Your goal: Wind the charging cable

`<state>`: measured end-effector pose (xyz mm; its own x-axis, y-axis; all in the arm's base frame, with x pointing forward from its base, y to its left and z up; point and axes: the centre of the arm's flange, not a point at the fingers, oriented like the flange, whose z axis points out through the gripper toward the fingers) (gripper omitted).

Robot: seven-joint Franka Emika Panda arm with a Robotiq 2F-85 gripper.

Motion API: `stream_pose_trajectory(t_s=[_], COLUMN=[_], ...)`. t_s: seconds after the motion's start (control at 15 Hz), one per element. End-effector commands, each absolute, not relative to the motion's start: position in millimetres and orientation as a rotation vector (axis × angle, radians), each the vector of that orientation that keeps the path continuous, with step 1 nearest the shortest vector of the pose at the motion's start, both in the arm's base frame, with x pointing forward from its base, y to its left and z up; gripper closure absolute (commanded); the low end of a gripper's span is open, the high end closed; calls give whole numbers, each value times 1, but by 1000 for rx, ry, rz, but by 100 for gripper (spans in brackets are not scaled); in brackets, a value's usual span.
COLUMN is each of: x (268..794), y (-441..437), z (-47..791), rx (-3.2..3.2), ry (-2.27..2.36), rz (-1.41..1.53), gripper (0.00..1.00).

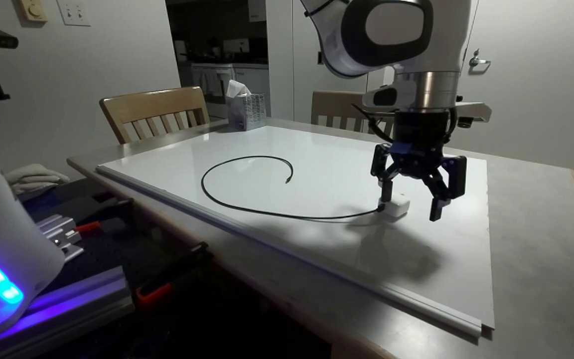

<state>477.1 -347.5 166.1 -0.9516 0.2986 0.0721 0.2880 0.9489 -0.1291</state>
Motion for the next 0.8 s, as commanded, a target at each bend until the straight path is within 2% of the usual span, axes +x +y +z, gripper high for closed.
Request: stream_pose_trajectory(t_s=[0.0, 0.73], x=[478, 500], y=[-347, -313], z=[169, 194], rx=[-458, -374], ry=[-3024, -3078], rz=[68, 86], gripper=[0, 0])
